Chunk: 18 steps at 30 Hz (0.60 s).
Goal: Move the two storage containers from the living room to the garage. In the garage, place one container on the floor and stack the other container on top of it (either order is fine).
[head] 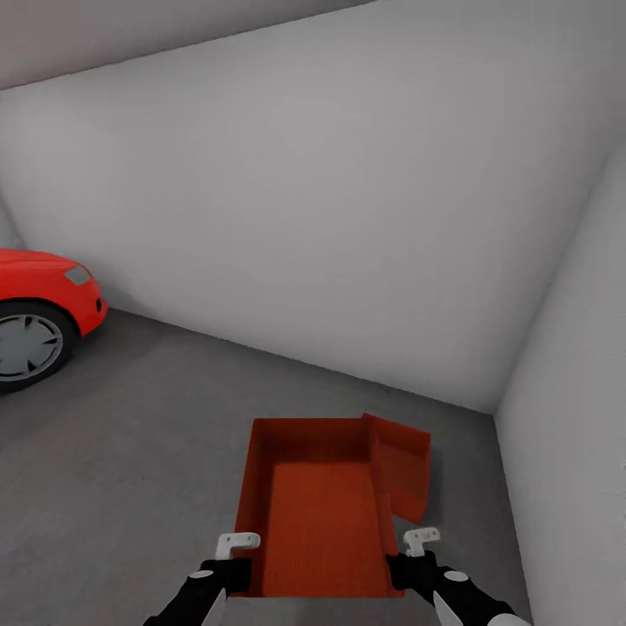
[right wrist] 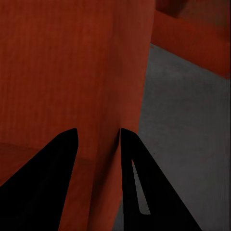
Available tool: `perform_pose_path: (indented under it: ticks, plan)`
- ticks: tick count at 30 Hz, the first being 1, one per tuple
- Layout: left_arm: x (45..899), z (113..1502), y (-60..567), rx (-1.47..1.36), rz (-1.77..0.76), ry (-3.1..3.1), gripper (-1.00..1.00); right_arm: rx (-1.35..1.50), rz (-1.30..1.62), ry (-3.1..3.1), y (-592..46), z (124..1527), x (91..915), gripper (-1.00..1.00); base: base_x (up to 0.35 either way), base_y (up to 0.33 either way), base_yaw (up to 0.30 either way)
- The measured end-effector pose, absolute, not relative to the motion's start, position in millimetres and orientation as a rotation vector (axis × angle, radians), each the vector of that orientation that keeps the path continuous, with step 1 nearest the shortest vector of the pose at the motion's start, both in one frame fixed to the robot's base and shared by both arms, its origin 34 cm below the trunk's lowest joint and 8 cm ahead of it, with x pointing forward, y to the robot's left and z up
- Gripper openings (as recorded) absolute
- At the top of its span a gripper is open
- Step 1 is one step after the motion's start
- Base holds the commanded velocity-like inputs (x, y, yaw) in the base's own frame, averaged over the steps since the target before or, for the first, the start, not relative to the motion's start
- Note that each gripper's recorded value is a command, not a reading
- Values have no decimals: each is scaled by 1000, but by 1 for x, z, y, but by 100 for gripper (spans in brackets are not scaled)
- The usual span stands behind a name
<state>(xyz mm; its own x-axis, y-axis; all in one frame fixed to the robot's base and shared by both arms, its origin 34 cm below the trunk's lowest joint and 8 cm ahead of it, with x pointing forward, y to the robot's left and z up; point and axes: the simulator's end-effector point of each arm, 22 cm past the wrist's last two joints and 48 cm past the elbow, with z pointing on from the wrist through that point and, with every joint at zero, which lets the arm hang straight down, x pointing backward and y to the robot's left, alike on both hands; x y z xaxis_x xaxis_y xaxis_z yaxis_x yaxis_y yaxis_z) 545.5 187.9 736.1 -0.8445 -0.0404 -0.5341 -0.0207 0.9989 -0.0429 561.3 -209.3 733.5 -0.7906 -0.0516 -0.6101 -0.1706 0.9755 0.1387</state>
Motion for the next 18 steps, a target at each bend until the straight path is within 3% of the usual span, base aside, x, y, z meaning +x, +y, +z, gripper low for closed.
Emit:
perform_pose_path:
  ticks: [18]
  plan:
    - [546,738,188,-43,-48,2573,-100,-156,245,2474,-209,735,562,-100,321,0,-288]
